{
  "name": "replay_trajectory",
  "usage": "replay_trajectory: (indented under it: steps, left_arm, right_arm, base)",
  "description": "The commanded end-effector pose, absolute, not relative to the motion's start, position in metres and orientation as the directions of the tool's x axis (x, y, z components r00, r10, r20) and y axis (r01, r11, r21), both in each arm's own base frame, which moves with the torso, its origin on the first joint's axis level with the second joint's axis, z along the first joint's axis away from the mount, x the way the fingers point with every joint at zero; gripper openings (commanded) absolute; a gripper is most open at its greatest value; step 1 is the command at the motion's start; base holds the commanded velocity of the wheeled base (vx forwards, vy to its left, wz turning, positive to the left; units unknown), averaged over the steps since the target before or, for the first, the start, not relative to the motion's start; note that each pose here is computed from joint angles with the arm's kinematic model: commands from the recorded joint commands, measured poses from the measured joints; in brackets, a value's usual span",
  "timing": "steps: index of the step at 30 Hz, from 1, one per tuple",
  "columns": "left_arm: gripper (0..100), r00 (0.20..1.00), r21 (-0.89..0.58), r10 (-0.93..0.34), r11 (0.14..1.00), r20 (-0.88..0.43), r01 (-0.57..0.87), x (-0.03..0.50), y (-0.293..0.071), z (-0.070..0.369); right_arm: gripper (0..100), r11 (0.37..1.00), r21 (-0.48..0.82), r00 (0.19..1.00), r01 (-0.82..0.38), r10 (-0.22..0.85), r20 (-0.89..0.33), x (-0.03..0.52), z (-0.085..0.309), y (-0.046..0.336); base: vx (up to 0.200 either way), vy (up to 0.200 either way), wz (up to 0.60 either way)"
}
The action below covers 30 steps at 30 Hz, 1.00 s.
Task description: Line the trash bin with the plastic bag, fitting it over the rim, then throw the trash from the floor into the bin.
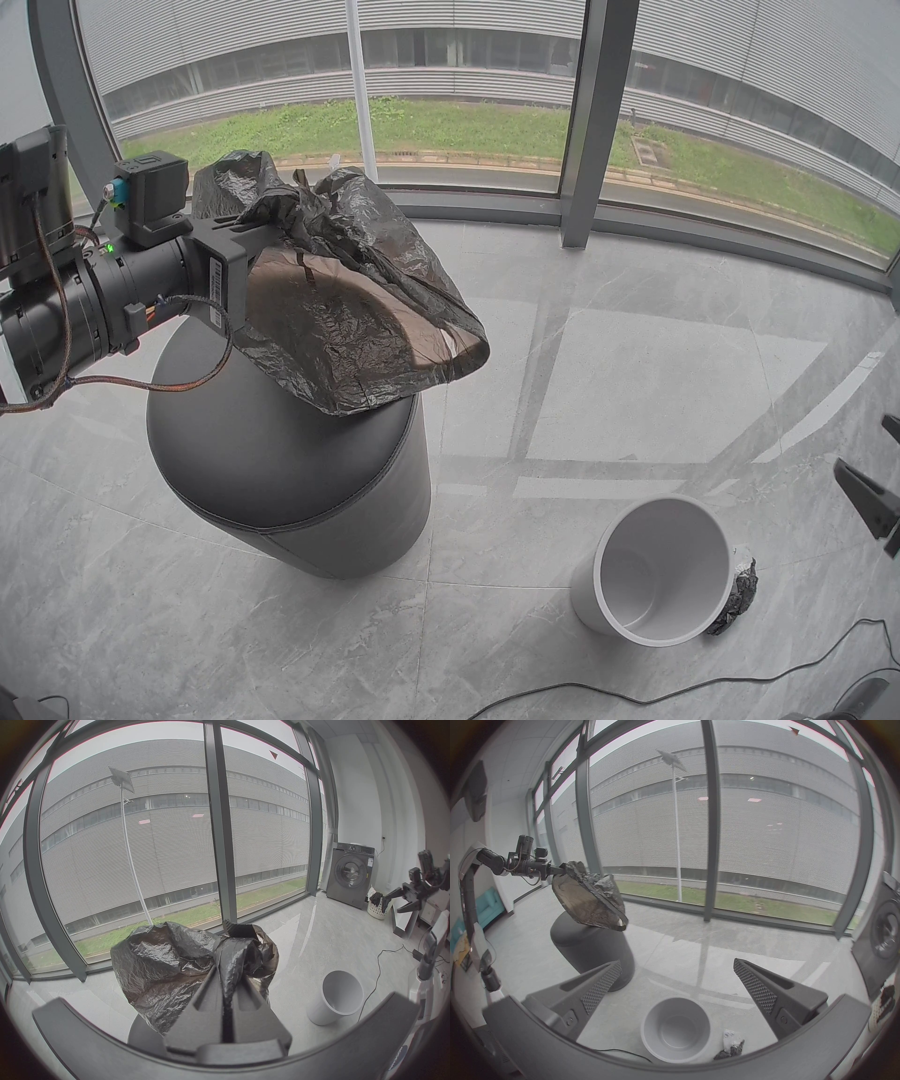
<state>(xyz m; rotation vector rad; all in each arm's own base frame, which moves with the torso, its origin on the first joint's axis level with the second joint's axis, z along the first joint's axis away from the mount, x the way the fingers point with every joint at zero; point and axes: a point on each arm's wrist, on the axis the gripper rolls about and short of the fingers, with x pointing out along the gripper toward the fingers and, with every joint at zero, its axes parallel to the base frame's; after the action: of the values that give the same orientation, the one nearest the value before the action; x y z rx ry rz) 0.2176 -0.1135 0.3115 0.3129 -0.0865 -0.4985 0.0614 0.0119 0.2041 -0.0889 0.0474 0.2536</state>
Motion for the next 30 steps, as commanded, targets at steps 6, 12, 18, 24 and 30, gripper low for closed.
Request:
replay_trajectory:
  steps: [6, 12, 18, 24, 30]
  left_arm:
    - [0, 0.868, 0.33, -0.487, 0.838, 0.095, 0.434, 0.228, -0.123, 0.319]
    - [0, 0.867, 0.329, -0.479, 0.848, 0.138, 0.416, 0.233, -0.124, 0.327]
    - [0, 0.863, 0.328, -0.472, 0.856, 0.18, 0.399, 0.231, -0.122, 0.338]
    - [0, 0.863, 0.328, -0.472, 0.856, 0.178, 0.4, 0.23, -0.122, 0.337]
    - [0, 0.864, 0.329, -0.472, 0.855, 0.175, 0.401, 0.229, -0.121, 0.336]
  right_arm:
    - [100, 0.689, -0.098, 0.679, -0.718, 0.664, -0.312, 0.282, 0.176, 0.188]
    - [100, 0.676, -0.087, 0.658, -0.732, 0.667, -0.351, 0.297, 0.153, 0.204]
    - [100, 0.677, -0.076, 0.656, -0.732, 0.67, -0.348, 0.322, 0.138, 0.224]
    - [100, 0.697, -0.068, 0.686, -0.714, 0.676, -0.269, 0.342, 0.135, 0.241]
    - [100, 0.745, -0.05, 0.738, -0.666, 0.648, -0.188, 0.354, 0.15, 0.245]
  base:
    - [0.0, 0.0, 0.0]
    - [0.0, 0.0, 0.0]
    - [0.0, 0.0, 0.0]
    - [0.0, 0.0, 0.0]
    - [0.0, 0.0, 0.0]
